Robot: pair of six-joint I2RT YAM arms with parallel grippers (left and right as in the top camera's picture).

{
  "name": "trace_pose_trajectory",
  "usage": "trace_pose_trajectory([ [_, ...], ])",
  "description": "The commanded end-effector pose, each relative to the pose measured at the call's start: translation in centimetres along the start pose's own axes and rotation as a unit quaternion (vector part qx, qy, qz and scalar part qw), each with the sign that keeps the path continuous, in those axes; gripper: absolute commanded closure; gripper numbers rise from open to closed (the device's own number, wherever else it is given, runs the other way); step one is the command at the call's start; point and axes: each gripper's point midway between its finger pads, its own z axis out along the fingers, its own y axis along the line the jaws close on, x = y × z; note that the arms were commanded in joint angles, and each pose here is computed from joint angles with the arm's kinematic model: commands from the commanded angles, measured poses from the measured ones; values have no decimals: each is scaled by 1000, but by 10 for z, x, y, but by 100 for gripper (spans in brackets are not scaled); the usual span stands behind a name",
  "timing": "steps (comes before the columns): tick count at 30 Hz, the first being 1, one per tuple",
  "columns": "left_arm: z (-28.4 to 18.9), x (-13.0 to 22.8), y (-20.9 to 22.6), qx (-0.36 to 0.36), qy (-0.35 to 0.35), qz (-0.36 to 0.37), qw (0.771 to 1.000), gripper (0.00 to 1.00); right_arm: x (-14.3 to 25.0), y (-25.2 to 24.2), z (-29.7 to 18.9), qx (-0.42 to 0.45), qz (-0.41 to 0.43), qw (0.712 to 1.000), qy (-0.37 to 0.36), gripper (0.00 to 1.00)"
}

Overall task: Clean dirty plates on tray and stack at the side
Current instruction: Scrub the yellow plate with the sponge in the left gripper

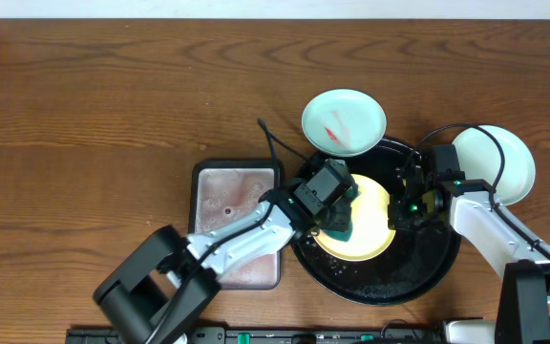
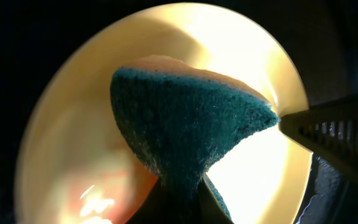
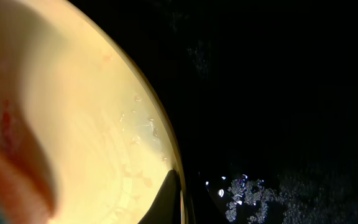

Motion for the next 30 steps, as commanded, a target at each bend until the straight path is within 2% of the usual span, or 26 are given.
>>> trace_pose_trajectory([
  [1,14,10,-14,36,33,-6,999,92,11,3,6,-5,-22,1000,17,99],
  [7,44,33,11,-2,71,-27,997,93,13,2,5,-3,-23,999,22,99],
  [10,43,24,51,-87,46,-39,994,93,16,1,5,2,-23,999,28,99],
  [13,24,2,91,-195,3,-29,980,93,19,0,5,2,-31,999,34,99],
  [16,0,-19,112,-281,-17,15,959,93,21,-4,5,16,-30,999,37,99],
  [19,-15,-29,118,-326,-18,59,943,93,21,-6,5,21,-30,999,37,99],
  [22,-14,-26,115,-319,-7,66,945,93,21,-8,5,25,-30,999,36,99],
  [25,1,-11,97,-270,21,54,961,93,21,-8,5,25,-30,999,36,99],
  [30,37,18,29,-88,88,-8,992,93,20,-9,5,28,-32,998,35,99],
])
